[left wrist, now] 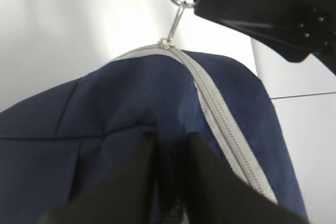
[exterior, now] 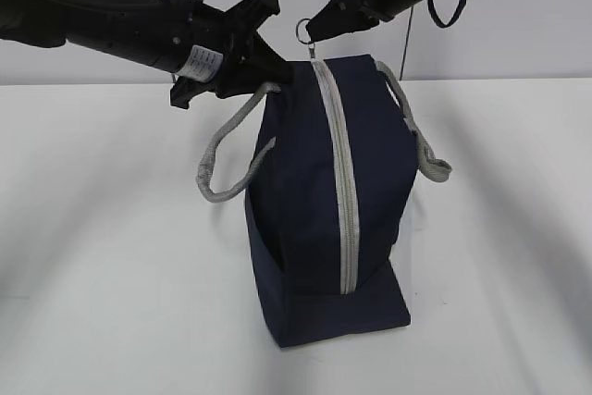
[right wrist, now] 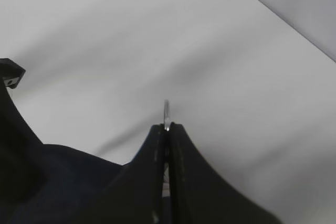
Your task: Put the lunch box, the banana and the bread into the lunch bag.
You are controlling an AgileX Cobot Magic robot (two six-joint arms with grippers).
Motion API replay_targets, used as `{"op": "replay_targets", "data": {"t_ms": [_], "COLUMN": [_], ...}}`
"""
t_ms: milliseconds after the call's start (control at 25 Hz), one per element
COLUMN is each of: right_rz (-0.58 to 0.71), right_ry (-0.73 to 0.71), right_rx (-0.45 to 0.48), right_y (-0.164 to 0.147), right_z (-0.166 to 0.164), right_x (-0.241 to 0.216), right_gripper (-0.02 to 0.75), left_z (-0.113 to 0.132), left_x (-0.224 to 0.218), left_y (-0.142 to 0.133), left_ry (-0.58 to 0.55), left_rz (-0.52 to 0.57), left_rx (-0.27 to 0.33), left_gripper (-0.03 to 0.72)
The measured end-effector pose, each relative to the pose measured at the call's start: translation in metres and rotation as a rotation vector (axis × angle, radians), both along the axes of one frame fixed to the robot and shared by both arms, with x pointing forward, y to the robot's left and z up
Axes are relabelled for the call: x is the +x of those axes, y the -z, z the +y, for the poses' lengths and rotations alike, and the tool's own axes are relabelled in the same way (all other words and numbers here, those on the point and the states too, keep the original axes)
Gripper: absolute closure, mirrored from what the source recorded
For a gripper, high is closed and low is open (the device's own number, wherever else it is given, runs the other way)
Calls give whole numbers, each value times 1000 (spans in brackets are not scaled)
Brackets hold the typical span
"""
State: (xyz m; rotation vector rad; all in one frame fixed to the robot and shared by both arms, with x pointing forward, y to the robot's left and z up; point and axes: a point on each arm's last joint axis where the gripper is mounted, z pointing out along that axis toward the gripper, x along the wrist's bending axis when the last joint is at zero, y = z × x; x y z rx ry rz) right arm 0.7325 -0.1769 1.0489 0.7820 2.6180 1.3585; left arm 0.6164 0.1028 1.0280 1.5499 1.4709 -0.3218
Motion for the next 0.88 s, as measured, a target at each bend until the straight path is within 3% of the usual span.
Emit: {"op": "replay_targets", "data": {"t_ms": [160,680,880], "right_rz": [-9,-75,-33], "right_ry": [-11,-23,-24], "right_rx": [-5,-24,-20], "right_y": [0,2,24], "right_z": [0,0,1], "right_x": [0,4,10], "right_gripper": [754,754,754], "left_z": [0,-4,-7], "left_x": [1,-6,-5], "left_y": [0,-2,-13], "left_ry": [6,130,189], "left_rz": [-20,-69,-107], "left_rx": [14,3,-3], "left_gripper": [664,676,676]}}
